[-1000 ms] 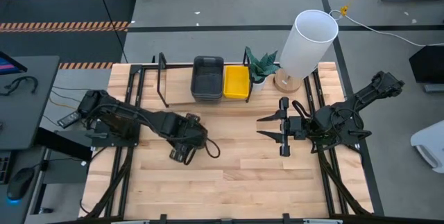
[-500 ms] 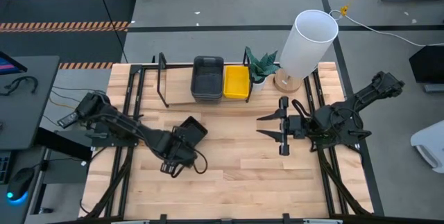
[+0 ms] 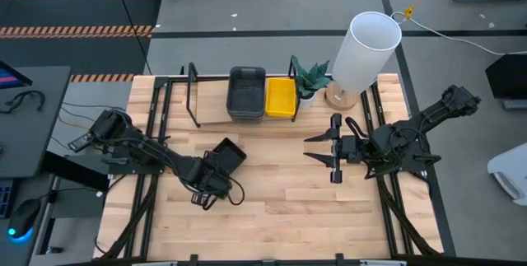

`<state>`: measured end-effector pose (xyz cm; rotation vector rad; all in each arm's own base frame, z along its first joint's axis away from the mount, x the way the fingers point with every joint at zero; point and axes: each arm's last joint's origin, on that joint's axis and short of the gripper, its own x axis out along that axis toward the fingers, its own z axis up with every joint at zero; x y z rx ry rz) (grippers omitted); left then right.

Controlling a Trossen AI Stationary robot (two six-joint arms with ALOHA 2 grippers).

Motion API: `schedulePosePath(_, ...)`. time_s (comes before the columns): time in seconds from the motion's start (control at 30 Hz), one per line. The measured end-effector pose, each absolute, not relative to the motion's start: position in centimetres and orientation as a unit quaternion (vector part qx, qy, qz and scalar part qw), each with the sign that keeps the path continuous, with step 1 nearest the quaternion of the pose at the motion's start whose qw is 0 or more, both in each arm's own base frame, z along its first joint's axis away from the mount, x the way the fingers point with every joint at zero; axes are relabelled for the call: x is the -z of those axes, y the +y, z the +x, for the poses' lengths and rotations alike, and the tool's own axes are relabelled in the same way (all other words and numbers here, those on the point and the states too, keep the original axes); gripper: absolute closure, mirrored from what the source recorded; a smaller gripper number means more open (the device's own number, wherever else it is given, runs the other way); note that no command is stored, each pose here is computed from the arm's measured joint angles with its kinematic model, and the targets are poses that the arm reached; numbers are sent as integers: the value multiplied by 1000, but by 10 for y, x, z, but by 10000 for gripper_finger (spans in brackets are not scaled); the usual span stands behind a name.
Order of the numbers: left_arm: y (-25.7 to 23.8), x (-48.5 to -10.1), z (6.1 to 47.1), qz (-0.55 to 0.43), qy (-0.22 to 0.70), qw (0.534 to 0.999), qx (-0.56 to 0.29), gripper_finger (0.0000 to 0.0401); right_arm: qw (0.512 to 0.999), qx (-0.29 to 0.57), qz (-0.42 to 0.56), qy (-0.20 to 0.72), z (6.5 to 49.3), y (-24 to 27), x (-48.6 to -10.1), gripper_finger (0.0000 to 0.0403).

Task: Stack baskets on shelf by color
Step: Put the stack of black bins on the shelf

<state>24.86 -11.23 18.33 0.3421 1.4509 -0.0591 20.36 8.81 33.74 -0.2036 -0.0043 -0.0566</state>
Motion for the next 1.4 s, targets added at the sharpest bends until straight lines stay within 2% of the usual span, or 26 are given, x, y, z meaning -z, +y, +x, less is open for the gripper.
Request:
schedulePosePath(0.13,-112,-187,249,138,664,735,10,370,994,28,-101,-2,204,88,-337,238)
schedulePosePath(0.17,-112,-189,249,126,671,731,6,381,994,28,-102,-2,204,88,-337,238)
schedulePosePath(0.27,-108,-202,253,111,677,727,-13,380,994,28,-102,-2,204,88,-337,238)
schedulePosePath(0.43,-99,-232,260,144,678,719,-45,382,994,28,-102,-2,204,88,-338,238)
schedulePosePath(0.57,-76,-245,266,126,694,705,-81,382,994,28,-103,-2,204,88,-337,238)
schedulePosePath(0.97,12,-245,276,83,718,678,-133,382,994,28,-103,-2,204,88,-337,238)
schedulePosePath(1.2,53,-245,280,82,702,693,-142,382,994,28,-103,-2,204,88,-337,238)
schedulePosePath(1.4,84,-245,276,54,692,696,-182,354,994,28,-103,-2,204,88,-337,238)
